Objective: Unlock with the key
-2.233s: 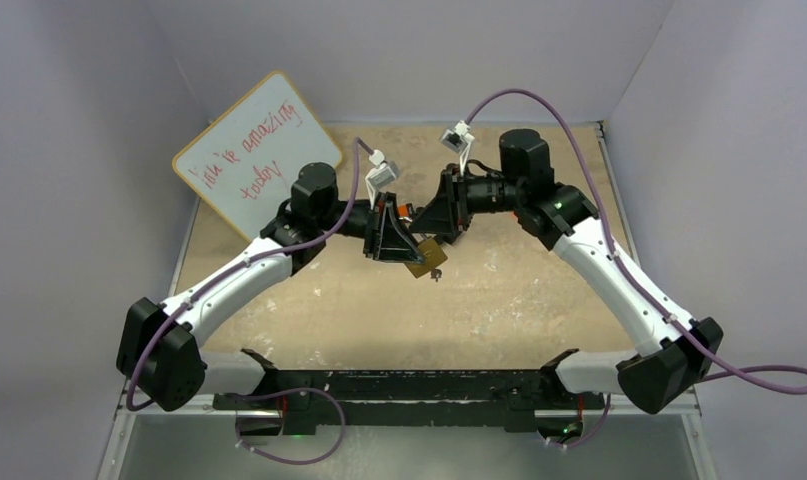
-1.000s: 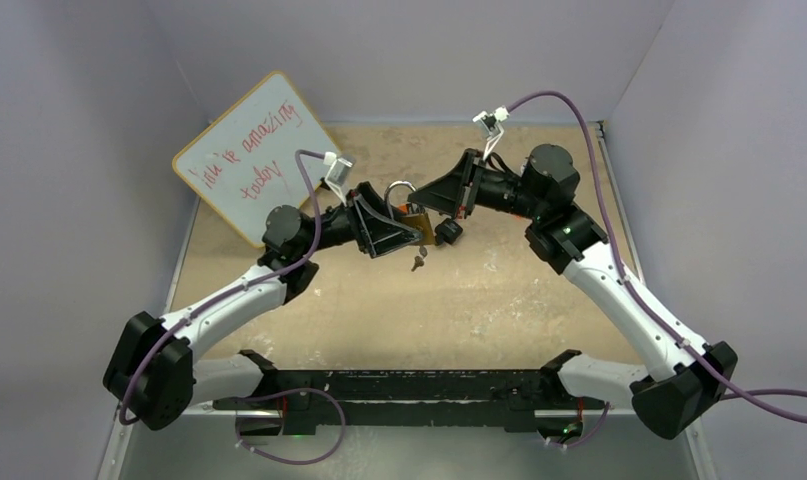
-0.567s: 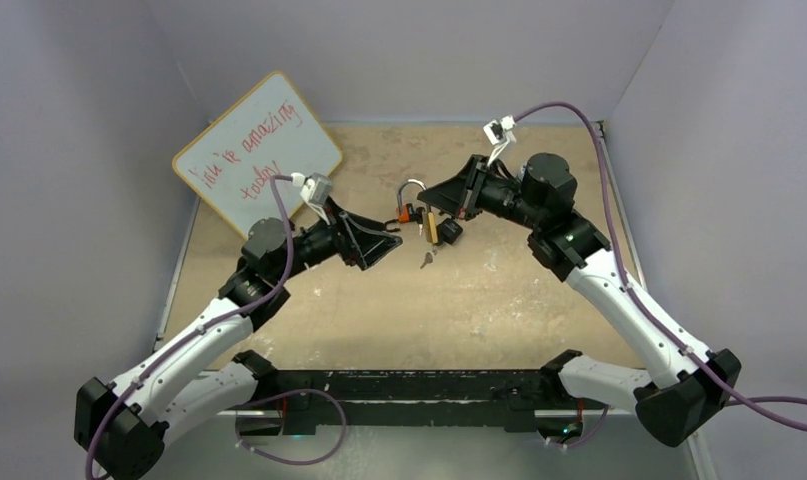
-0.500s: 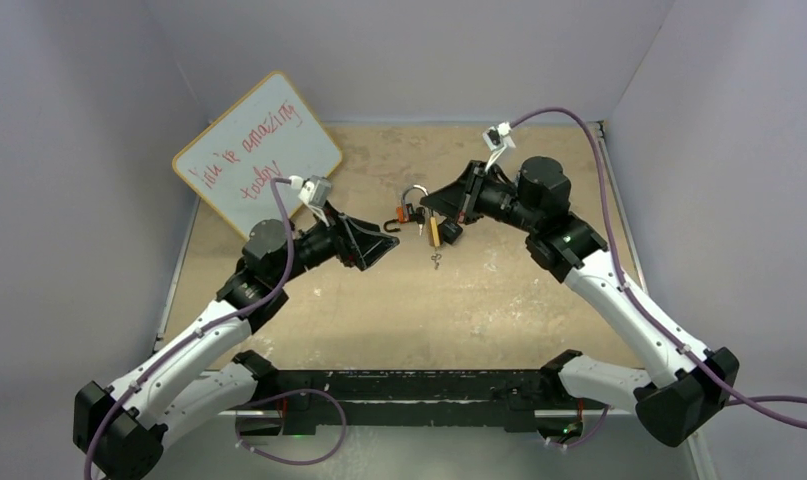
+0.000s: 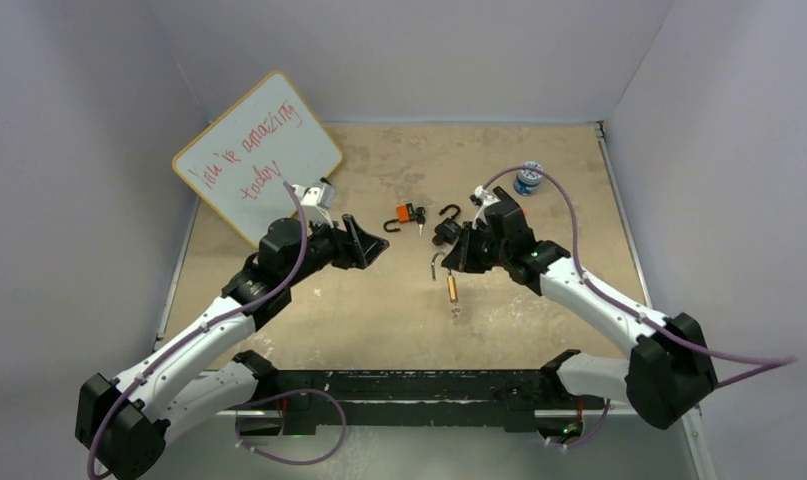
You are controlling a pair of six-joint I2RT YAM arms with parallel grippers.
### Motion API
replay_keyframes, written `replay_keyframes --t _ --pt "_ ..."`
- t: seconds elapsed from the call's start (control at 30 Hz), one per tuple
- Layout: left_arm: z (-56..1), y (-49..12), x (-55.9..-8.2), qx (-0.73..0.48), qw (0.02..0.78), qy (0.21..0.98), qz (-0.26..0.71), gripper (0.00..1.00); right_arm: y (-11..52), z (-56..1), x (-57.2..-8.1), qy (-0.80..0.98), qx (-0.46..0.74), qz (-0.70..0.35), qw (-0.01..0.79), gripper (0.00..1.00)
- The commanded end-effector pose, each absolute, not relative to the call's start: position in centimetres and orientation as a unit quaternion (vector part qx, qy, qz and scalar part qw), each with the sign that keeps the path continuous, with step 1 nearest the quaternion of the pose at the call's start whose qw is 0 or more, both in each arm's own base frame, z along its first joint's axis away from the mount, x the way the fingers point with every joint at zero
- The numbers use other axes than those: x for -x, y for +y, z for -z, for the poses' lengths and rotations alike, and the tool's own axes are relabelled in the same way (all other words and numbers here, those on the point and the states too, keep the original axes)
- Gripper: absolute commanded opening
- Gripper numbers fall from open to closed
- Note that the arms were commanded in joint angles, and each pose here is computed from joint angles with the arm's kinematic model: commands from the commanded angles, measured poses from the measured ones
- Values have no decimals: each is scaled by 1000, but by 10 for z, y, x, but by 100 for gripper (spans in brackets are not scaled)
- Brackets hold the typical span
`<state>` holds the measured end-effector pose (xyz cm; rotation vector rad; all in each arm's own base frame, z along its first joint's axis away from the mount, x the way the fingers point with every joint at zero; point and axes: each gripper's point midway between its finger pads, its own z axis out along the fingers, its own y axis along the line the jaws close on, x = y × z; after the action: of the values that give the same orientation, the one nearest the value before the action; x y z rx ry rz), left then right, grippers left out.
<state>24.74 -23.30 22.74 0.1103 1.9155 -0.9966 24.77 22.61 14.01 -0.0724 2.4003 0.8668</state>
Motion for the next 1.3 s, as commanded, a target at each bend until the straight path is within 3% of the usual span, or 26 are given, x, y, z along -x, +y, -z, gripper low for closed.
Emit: replay_keyframes --t 0.0,0.3,0.57,1.0,1.13,1.27 --pt "-231 -232 -251 -36 467 789 397 69 239 -147 -280 880 18 -342 329 0" --pt "-226 -233 -249 -49 454 801 388 69 275 -115 -317 874 29 -373 310 0" --pt "-233 -234 -256 -63 462 802 372 70 310 -88 -327 867 34 -431 247 1" --pt "-246 -232 -271 -61 472 810 342 70 304 -90 -335 882 36 -394 255 51" --pt "-268 -223 -280 -56 504 801 319 70 285 -98 -337 901 26 -341 265 59" --pt "-292 -203 -289 -32 536 798 276 70 262 -124 -338 910 11 -291 295 61"
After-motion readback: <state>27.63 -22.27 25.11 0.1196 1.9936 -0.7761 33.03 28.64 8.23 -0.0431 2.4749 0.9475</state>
